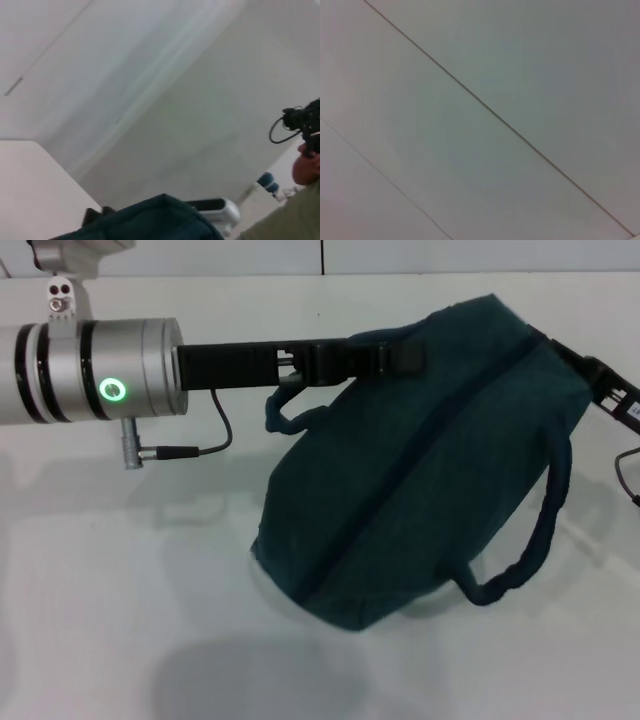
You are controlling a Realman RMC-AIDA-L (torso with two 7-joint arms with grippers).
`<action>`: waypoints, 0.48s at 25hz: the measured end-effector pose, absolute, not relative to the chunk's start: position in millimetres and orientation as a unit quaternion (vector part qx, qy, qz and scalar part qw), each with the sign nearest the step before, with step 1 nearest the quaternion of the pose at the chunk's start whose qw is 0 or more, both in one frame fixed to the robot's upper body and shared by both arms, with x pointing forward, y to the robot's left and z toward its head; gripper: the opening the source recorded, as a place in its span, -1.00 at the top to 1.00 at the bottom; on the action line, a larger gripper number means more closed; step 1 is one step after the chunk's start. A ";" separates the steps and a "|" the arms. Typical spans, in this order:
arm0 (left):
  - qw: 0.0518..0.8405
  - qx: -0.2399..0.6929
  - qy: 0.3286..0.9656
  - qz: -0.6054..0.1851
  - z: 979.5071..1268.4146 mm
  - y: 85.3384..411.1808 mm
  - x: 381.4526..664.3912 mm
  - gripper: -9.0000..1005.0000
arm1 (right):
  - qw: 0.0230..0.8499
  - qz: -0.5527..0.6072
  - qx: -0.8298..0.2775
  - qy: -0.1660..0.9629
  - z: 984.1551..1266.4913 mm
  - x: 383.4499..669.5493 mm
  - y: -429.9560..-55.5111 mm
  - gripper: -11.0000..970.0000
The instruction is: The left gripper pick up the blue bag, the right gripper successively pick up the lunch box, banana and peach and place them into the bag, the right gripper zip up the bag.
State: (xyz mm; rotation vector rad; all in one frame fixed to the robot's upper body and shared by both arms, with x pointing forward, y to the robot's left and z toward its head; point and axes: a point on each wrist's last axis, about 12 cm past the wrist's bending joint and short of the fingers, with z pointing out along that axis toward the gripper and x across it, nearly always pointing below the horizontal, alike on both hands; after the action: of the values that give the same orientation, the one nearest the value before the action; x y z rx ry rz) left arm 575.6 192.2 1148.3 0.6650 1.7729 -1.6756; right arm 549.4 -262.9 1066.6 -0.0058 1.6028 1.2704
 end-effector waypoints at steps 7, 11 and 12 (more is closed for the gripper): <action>0.334 0.213 0.697 -0.598 1142.0 200.1 587.5 0.81 | 0.532 0.516 0.020 0.670 1064.9 545.7 -279.2 0.48; 0.350 0.193 0.712 -0.577 1138.9 202.9 594.6 0.80 | 0.544 0.501 0.031 0.672 1063.1 538.8 -295.3 0.32; 0.354 0.188 0.716 -0.571 1138.0 203.6 596.7 0.80 | 0.546 0.497 0.034 0.673 1062.2 536.6 -299.5 0.28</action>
State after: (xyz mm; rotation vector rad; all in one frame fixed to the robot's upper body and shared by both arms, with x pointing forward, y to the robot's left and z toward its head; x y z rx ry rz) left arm 596.7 203.6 1138.0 0.4853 1.8518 -1.4763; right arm 536.6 -299.5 1062.2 0.0818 1.5955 1.1795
